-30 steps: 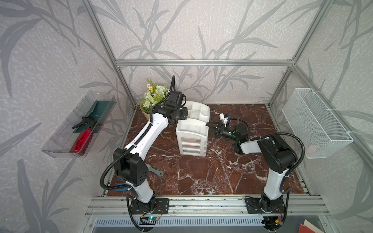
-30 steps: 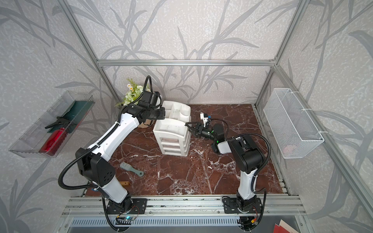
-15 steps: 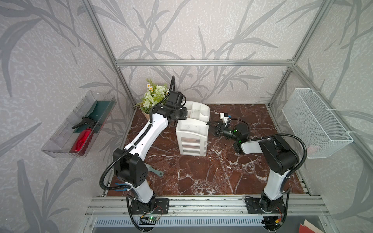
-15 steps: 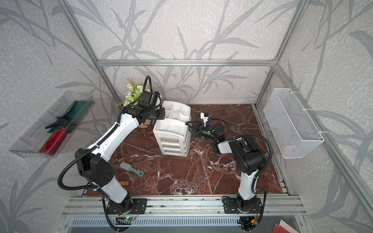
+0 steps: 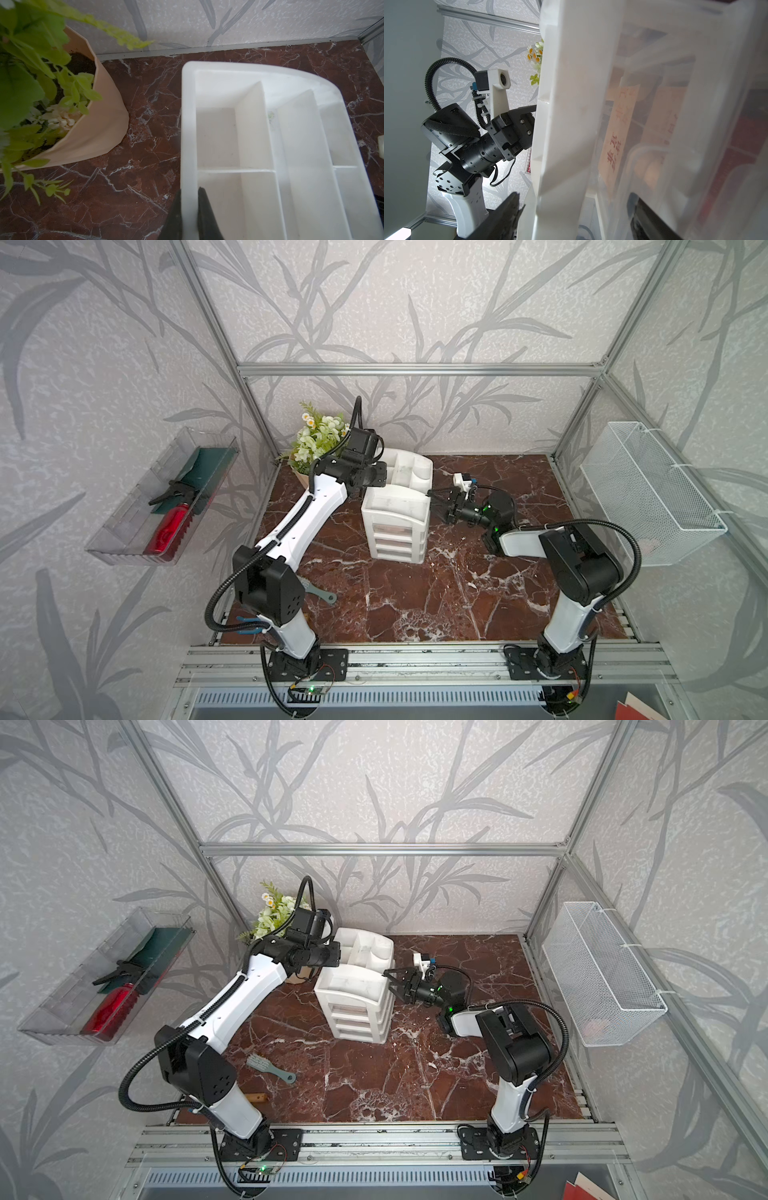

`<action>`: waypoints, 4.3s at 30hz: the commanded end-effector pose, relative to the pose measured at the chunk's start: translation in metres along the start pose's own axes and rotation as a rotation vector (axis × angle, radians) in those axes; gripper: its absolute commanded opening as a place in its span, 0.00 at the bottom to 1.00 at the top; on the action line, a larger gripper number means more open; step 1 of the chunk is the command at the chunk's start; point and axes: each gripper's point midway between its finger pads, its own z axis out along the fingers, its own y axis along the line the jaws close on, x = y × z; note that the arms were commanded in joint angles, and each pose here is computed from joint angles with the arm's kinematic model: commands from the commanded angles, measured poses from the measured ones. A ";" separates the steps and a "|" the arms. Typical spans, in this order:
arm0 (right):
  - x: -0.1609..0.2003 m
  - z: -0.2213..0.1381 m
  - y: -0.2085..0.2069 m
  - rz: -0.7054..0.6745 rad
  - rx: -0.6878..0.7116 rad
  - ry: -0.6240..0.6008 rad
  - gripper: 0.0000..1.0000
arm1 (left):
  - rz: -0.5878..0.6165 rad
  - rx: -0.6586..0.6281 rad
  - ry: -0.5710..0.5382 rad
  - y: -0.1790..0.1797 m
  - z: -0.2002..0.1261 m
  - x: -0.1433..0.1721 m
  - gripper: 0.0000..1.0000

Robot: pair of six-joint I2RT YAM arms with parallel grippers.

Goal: Take the postcards out of the drawer
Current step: Open the drawer in the storage box.

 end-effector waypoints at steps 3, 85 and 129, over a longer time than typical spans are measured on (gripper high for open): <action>-0.004 -0.010 0.085 -0.206 -0.193 -0.001 0.79 | 0.056 -0.118 0.150 0.020 0.025 0.044 0.00; -0.036 -0.098 0.040 -0.107 -0.053 -0.086 0.79 | 0.025 -0.127 -0.023 0.020 -0.017 -0.013 0.00; -0.033 -0.078 -0.014 -0.047 -0.006 0.043 0.41 | -0.006 -0.115 -0.038 0.022 -0.018 -0.001 0.00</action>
